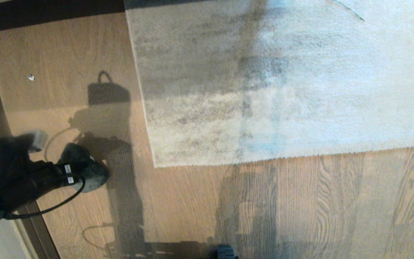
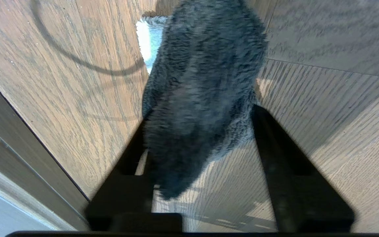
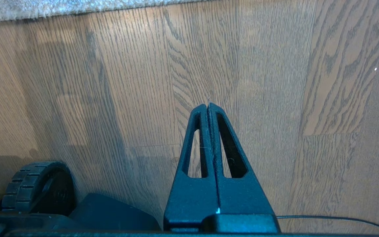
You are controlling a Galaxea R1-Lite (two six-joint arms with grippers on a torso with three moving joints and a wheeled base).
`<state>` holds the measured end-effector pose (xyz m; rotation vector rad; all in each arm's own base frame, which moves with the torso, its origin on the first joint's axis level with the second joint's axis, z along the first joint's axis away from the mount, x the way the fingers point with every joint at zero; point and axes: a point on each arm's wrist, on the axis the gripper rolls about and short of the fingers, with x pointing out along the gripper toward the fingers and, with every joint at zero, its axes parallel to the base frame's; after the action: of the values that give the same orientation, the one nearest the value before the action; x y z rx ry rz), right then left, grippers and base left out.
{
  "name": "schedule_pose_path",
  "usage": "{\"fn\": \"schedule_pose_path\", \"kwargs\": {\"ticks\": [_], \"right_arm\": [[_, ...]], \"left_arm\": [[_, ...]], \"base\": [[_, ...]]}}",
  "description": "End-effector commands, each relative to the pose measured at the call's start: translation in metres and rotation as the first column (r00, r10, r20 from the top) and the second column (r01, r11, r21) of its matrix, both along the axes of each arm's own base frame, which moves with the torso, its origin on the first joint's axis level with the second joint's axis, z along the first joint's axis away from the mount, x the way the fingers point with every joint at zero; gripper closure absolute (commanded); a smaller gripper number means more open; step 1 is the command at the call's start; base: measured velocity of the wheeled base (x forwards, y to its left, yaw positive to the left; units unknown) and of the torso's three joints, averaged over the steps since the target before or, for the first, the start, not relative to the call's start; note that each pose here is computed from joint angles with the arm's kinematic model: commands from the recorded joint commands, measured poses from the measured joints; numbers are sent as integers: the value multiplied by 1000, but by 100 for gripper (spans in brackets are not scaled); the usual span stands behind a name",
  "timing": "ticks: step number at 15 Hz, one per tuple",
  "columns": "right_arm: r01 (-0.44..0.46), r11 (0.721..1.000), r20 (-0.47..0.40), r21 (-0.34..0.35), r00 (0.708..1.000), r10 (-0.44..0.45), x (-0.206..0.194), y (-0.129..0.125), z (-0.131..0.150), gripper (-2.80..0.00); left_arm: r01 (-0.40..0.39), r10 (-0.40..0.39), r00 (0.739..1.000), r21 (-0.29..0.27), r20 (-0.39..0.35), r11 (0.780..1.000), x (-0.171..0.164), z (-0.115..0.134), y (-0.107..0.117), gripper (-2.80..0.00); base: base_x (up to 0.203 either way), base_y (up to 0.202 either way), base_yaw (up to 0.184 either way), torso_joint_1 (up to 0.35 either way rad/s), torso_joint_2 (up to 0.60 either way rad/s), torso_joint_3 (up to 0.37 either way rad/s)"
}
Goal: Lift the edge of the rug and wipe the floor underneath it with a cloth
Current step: Put down the rag
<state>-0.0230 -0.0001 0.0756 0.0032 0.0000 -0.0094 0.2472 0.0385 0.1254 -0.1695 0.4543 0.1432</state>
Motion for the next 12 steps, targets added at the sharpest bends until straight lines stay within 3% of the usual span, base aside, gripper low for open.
{"fn": "schedule_pose_path", "kwargs": {"ticks": [1, 6, 12], "right_arm": [[0, 1000, -2, 0, 1000, 0, 0, 0, 0, 0], [0, 1000, -2, 0, 1000, 0, 0, 0, 0, 0], [0, 1000, -2, 0, 1000, 0, 0, 0, 0, 0]], "left_arm": [[-1, 1, 1000, 2, 21, 1000, -4, 5, -1, -280], [4, -4, 998, 12, 55, 1000, -27, 13, -5, -280], [11, -16, 990, 34, 141, 999, -82, 23, -16, -280]], "base": [[0, 0, 0, 0, 0, 0], [0, 0, 0, 0, 0, 0], [0, 0, 0, 0, 0, 0]]}}
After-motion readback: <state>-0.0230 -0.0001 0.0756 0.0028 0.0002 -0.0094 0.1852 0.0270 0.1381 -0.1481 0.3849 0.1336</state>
